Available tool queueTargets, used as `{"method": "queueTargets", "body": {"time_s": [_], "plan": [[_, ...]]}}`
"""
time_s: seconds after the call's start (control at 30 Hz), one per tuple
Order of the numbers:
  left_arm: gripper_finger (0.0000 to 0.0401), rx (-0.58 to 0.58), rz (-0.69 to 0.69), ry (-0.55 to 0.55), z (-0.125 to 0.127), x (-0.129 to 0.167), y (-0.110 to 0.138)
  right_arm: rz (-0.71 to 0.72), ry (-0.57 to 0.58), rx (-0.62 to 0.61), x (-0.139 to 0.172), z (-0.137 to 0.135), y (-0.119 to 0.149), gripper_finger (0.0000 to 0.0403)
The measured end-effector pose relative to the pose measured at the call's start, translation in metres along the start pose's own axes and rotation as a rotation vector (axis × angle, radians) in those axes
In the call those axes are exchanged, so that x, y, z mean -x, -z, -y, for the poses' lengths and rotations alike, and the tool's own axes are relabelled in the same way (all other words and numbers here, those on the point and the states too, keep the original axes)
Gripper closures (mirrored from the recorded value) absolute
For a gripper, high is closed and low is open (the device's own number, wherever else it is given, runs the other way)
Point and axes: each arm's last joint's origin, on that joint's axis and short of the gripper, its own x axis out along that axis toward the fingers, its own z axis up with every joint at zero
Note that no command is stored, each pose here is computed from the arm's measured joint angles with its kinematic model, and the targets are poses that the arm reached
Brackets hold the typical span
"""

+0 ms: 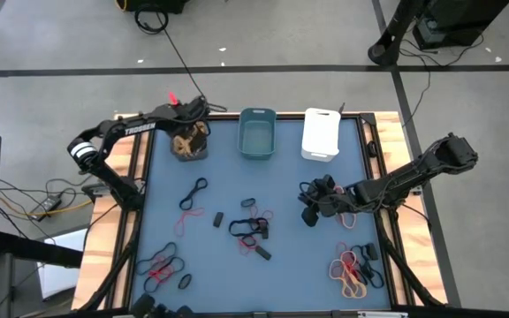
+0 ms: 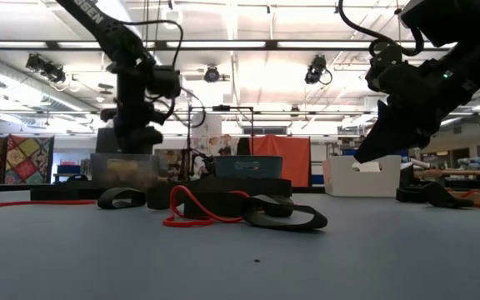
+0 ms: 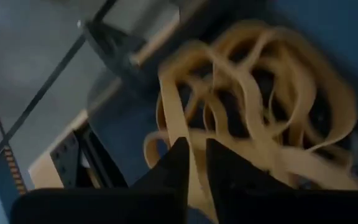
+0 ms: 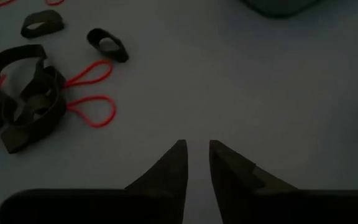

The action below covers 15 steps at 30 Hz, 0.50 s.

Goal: Sort rubber bands into baskets
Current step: Put the yellow rubber band into the black bin

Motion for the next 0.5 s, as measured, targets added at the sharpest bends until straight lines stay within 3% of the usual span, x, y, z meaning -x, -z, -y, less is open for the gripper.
{"method": "queueTargets", "body": {"time_s": [0.2,0.27,0.5], "plan": [[0.0309,-0.099,0.106,0.051,-0.002,0.025,-0.02,-0.097,-0.112,0.016,0.001,-0.004,0.003,0.03],[0.0307,-0.103,0.2,0.093,0.001,0.038,-0.026,-0.12,-0.137,0.022,0.001,-0.004,0.004,0.0301],[0.0307,-0.143,0.469,0.372,0.03,0.078,-0.027,-0.209,-0.163,0.024,0.002,-0.003,0.009,0.0312]]}}
